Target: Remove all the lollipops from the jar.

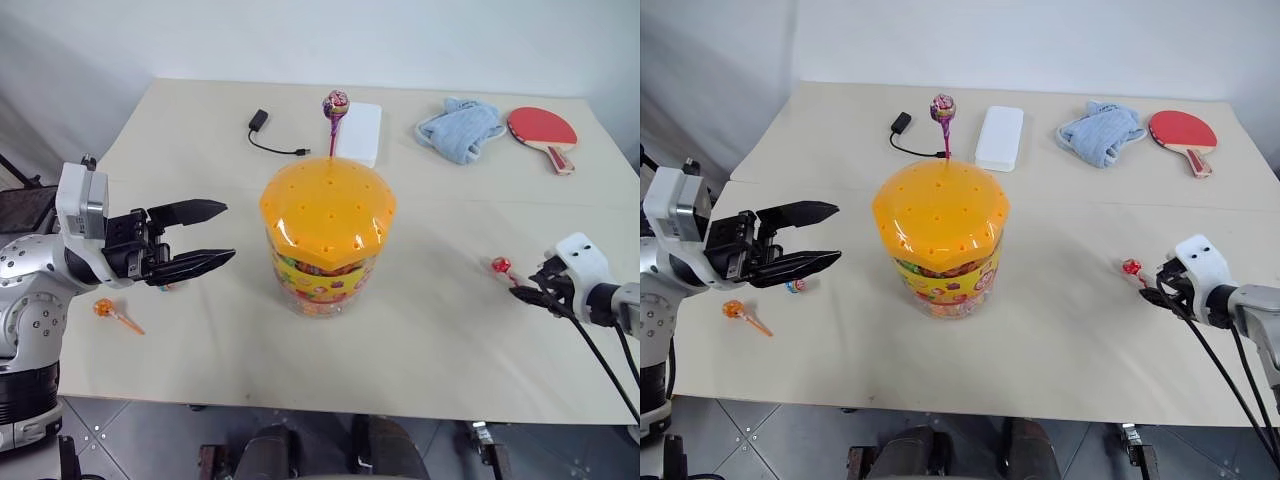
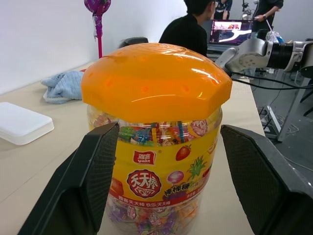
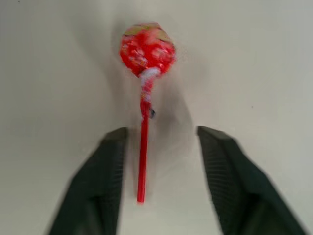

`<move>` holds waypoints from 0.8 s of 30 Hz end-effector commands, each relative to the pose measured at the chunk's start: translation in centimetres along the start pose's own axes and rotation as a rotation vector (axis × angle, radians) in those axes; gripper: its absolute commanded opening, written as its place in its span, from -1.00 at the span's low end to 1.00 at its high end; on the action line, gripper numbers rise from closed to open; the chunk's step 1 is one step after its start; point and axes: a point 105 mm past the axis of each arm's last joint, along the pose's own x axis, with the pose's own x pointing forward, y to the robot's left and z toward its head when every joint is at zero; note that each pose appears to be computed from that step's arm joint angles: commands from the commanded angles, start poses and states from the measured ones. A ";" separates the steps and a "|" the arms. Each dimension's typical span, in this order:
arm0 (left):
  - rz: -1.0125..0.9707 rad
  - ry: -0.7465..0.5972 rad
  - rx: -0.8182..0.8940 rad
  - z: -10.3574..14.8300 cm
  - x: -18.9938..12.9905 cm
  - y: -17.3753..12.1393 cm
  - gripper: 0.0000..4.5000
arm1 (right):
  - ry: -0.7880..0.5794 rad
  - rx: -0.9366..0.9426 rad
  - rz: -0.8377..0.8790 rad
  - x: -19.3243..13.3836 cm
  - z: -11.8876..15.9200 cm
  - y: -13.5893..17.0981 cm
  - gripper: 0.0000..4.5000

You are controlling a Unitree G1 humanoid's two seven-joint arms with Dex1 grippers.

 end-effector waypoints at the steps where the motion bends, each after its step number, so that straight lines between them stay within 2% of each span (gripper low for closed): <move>1: 0.027 -0.006 0.048 1.2 -0.7 0.2 0.57 | -0.170 -0.090 0.036 -2.3 2.8 -0.5 0.62; 3: 0.053 -0.002 0.051 1.1 -1.2 0.3 0.57 | -0.394 -0.168 0.128 -4.4 6.2 0.5 0.92; 5: 0.078 0.002 0.054 1.0 -1.6 0.5 0.57 | -0.581 -0.229 0.230 -6.3 9.6 1.9 0.92; 9: 0.098 -0.007 0.060 0.9 -1.7 0.6 0.57 | -0.738 -0.250 0.352 -6.6 14.1 4.1 0.92; 11: 0.113 -0.032 0.062 1.1 -1.6 0.7 0.57 | -0.850 -0.225 0.462 -6.1 18.4 6.9 0.92; 14: 0.132 -0.062 0.057 1.5 -1.5 0.9 0.57 | -0.887 -0.166 0.589 -4.6 22.9 10.4 0.92; 17: 0.149 -0.095 0.051 1.9 -1.4 0.9 0.57 | -0.873 -0.127 0.681 -3.1 25.8 13.4 0.92; 24: 0.203 -0.098 0.010 1.4 -2.8 0.4 0.57 | -0.834 -0.075 0.836 -2.0 29.2 18.7 0.92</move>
